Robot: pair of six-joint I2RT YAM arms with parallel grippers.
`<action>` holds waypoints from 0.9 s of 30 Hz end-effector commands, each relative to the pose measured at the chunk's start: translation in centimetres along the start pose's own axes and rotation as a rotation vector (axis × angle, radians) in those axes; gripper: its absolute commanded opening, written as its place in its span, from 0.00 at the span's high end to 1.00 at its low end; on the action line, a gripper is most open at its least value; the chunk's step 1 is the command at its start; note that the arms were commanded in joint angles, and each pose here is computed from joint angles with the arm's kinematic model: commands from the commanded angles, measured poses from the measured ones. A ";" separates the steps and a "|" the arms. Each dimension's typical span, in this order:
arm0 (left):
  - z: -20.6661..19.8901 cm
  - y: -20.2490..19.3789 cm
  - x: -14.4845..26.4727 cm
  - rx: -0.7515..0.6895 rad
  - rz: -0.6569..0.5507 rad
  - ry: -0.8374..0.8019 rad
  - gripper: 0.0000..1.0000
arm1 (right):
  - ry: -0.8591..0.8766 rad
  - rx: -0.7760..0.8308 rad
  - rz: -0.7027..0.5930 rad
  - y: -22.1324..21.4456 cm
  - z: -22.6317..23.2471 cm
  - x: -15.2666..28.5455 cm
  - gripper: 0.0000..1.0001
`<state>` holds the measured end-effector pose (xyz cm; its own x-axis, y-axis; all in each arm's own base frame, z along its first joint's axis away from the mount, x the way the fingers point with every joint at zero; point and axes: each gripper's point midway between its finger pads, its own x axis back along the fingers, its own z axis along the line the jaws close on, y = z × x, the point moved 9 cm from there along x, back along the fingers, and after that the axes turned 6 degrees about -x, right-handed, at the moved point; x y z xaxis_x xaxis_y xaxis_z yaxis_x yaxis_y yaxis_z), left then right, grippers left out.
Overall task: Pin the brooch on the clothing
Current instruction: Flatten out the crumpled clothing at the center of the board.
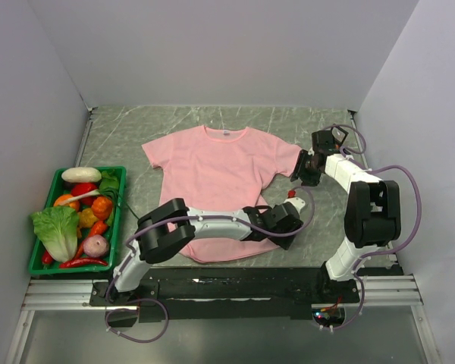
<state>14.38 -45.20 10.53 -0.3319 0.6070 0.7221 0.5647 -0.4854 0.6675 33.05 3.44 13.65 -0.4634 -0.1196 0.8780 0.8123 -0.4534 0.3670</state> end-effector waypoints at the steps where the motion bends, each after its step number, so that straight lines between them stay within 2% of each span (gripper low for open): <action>1: -1.2 0.5 -0.5 -0.011 -0.038 0.003 0.42 | 0.014 -0.010 -0.034 0.6 0.0 0.0 0.48; 9: -2.3 -1.3 -0.9 -0.035 -0.009 0.006 0.50 | 0.016 -0.012 -0.023 0.5 -0.1 -0.3 0.48; 14: -2.3 -1.8 -1.4 -0.079 0.007 0.084 0.55 | 0.019 -0.015 -0.020 0.5 -0.1 -0.3 0.48; 17: -2.3 -2.3 -1.6 -0.097 0.020 0.086 0.65 | 0.017 -0.013 -0.020 0.6 -0.1 -0.3 0.48; 20: -2.6 -3.0 -1.4 -0.100 0.031 0.042 0.68 | 0.014 -0.015 -0.021 0.7 -0.1 -0.2 0.48; 24: -2.8 -4.0 -0.8 -0.085 0.035 -0.027 0.84 | 0.014 -0.020 -0.025 0.8 -0.2 -0.1 0.48; 27: -2.9 -4.5 -0.4 -0.085 0.049 -0.030 0.90 | 0.013 -0.018 -0.025 0.9 -0.3 -0.1 0.48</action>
<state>11.87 -46.36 8.97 -0.3669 0.6176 0.6956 0.4990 -0.5004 0.7075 33.19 3.22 13.61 -0.4674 -0.1272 0.8749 0.8089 -0.4607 0.3652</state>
